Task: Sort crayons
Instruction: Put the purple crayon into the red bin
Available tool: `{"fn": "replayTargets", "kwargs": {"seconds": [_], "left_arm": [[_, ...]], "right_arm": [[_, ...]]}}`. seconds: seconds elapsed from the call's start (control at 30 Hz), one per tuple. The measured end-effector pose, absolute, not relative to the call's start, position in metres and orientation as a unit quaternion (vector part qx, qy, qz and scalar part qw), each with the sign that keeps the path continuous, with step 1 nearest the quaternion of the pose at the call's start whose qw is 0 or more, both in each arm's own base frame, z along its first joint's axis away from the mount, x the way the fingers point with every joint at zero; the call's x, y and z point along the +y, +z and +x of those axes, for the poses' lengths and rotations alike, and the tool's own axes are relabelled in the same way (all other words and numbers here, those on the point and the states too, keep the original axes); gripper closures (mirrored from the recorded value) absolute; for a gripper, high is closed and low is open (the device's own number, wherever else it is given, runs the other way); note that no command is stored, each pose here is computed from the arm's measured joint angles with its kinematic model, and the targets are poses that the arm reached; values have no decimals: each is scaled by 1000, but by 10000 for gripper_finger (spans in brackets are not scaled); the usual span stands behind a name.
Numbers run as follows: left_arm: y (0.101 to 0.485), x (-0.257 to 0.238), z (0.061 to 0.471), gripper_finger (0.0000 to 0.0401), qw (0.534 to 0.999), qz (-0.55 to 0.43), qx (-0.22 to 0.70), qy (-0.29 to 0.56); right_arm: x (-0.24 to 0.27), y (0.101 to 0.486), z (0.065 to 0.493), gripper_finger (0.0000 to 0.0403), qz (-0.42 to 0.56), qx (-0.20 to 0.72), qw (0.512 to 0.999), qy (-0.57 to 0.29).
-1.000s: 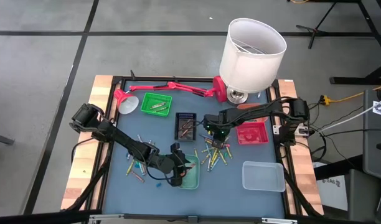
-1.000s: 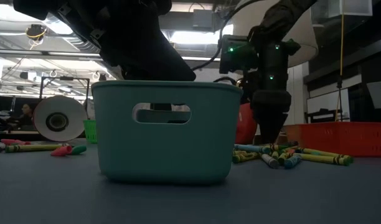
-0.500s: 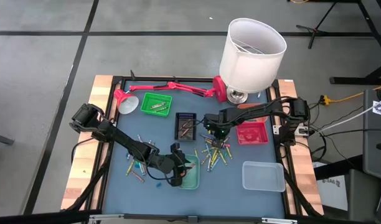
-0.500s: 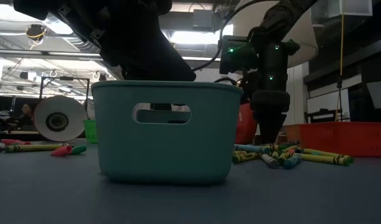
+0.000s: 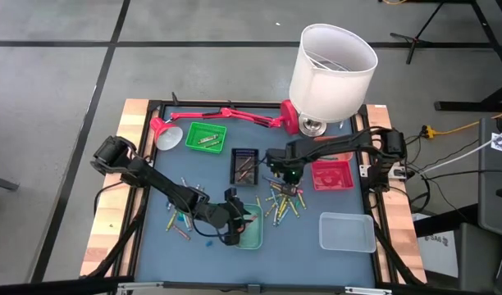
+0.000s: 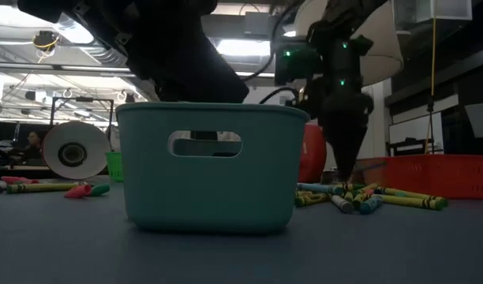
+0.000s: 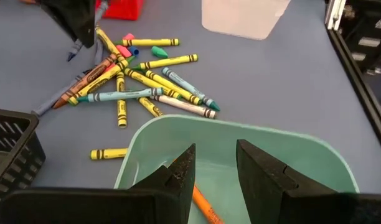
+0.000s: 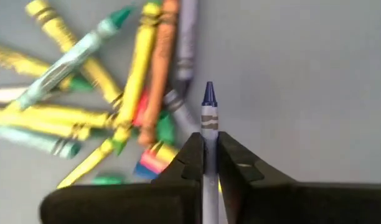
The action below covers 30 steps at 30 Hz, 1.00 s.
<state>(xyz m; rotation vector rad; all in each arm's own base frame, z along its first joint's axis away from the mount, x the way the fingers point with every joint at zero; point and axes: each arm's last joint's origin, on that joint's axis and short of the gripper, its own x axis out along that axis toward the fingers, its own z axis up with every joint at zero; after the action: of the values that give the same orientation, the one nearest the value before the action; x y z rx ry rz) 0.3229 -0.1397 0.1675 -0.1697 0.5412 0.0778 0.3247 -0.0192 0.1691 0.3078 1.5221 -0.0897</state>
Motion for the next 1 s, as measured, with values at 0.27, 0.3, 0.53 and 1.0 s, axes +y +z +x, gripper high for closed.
{"fn": "replayTargets", "kwargs": {"seconds": [0.27,0.3,0.53,1.0], "left_arm": [[193,-135,311,301,961,-64,268,18],[198,-134,309,301,961,-65,268,17],[224,-126,287,301,954,-76,290,17],[234,-134,243,301,883,-198,424,-28]], "right_arm": [[-11,210,320,380,126,691,712,6],[-8,215,317,380,122,688,715,11],[15,250,293,378,63,675,735,13],[32,252,237,377,8,673,739,-24]]}}
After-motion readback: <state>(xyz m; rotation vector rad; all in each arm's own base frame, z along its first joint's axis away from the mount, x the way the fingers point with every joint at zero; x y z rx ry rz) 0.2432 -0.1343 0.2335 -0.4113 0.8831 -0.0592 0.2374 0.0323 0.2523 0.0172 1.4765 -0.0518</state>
